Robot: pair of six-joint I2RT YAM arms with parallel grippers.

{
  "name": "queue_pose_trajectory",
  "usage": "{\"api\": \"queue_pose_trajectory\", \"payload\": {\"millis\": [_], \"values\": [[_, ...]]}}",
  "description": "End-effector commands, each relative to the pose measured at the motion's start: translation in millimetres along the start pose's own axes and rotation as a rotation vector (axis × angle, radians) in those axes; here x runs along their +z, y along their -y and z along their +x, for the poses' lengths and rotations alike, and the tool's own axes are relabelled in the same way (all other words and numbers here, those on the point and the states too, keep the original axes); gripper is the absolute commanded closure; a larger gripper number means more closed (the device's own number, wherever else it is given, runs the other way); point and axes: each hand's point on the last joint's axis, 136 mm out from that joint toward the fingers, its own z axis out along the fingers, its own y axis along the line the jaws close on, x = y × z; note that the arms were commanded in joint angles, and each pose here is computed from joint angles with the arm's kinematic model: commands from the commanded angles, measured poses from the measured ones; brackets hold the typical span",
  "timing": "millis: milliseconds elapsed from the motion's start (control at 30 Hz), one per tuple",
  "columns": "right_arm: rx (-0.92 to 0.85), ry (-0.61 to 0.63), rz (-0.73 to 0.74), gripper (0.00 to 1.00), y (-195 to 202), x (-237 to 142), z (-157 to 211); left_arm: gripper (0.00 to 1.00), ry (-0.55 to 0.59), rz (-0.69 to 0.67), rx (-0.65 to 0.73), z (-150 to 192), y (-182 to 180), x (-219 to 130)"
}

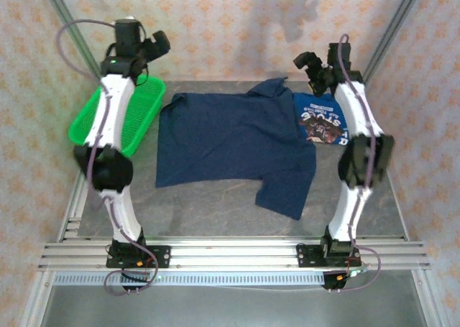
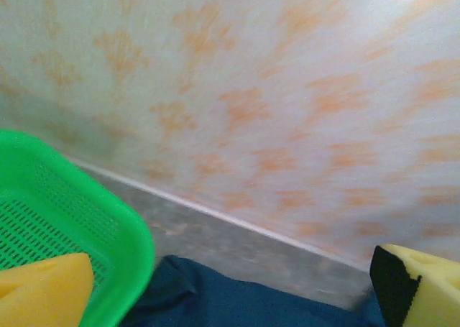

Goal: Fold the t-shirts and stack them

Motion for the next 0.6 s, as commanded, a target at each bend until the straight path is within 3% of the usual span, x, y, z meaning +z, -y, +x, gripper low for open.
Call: {"api": "queue_pose_trajectory", "payload": {"millis": [0,167,333,433,567], "values": [[0.033,-0.023,0.068,0.01,28.6,-73.2,64.2,0.0,-0.217,0.027,-0.074,60.4,-9.3,-51.3],[0.139,-0.169,0.13,0.02,93.4,-119.0,159.9,0.0,-0.459,-0.073,-0.127,169.5,-60.7,-97.8],[0.184,-0.293,0.258,0.09,160.6,-151.7,233.6,0.1,-0.699,-0.195,-0.18,279.7,-111.7,-132.7],[0.241,-0.365,0.324,0.17,195.3,-161.4,269.5,0.14,-0.775,-0.303,-0.166,322.2,-142.9,-139.8],[0.256,-0.442,0.399,0.27,228.1,-164.9,300.7,0.15,-0.773,-0.342,-0.179,346.7,-160.3,-127.9]]}}
